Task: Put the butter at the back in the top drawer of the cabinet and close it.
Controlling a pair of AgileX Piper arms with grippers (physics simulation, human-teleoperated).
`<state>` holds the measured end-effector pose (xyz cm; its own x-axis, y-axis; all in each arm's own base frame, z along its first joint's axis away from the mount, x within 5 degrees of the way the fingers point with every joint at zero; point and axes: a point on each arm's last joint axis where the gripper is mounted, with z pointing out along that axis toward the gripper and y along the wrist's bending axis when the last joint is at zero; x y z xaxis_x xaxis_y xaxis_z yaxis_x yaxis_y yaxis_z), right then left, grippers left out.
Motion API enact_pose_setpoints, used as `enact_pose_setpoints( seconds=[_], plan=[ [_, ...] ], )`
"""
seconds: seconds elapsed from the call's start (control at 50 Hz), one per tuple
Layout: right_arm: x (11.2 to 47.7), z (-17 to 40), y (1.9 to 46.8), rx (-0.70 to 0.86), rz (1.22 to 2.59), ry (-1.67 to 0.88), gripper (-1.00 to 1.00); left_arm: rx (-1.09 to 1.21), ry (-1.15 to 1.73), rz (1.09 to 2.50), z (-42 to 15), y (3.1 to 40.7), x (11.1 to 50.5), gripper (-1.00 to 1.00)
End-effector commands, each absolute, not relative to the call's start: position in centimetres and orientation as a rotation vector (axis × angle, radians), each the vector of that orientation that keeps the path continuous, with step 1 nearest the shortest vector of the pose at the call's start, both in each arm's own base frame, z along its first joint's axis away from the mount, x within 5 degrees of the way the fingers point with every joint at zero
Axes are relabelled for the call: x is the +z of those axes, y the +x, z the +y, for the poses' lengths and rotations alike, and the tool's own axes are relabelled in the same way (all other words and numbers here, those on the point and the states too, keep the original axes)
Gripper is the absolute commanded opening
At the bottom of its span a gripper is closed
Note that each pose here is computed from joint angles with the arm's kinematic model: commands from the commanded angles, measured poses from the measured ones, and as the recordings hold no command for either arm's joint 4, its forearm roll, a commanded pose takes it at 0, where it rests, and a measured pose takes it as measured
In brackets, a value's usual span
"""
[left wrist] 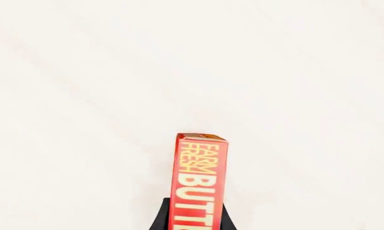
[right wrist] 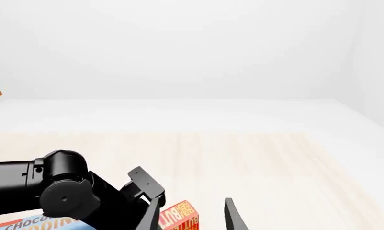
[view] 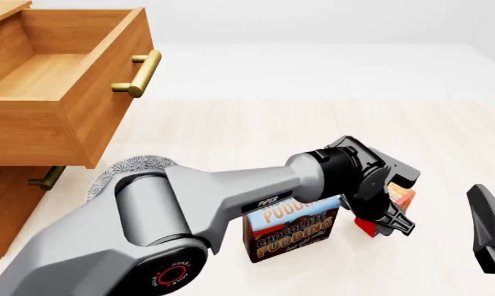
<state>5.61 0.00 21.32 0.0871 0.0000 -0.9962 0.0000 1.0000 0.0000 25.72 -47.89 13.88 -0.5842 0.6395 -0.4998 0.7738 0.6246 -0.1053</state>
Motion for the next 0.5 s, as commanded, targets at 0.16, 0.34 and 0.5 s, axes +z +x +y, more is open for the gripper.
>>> enact_pose_setpoints(
  seconds=[0.16,0.34,0.5],
  plan=[
    [21.3,0.0,5.6,0.000,1.484,0.000,1.00,-0.506,1.139,2.300,-48.1,25.5,17.8,-1.00],
    [21.3,0.0,5.6,0.000,1.484,0.000,1.00,-0.522,1.138,2.269,-47.9,25.3,19.0,-1.00],
    [21.3,0.0,5.6,0.000,1.484,0.000,1.00,-0.527,1.138,2.250,-47.5,25.3,20.0,-1.00]
  ],
)
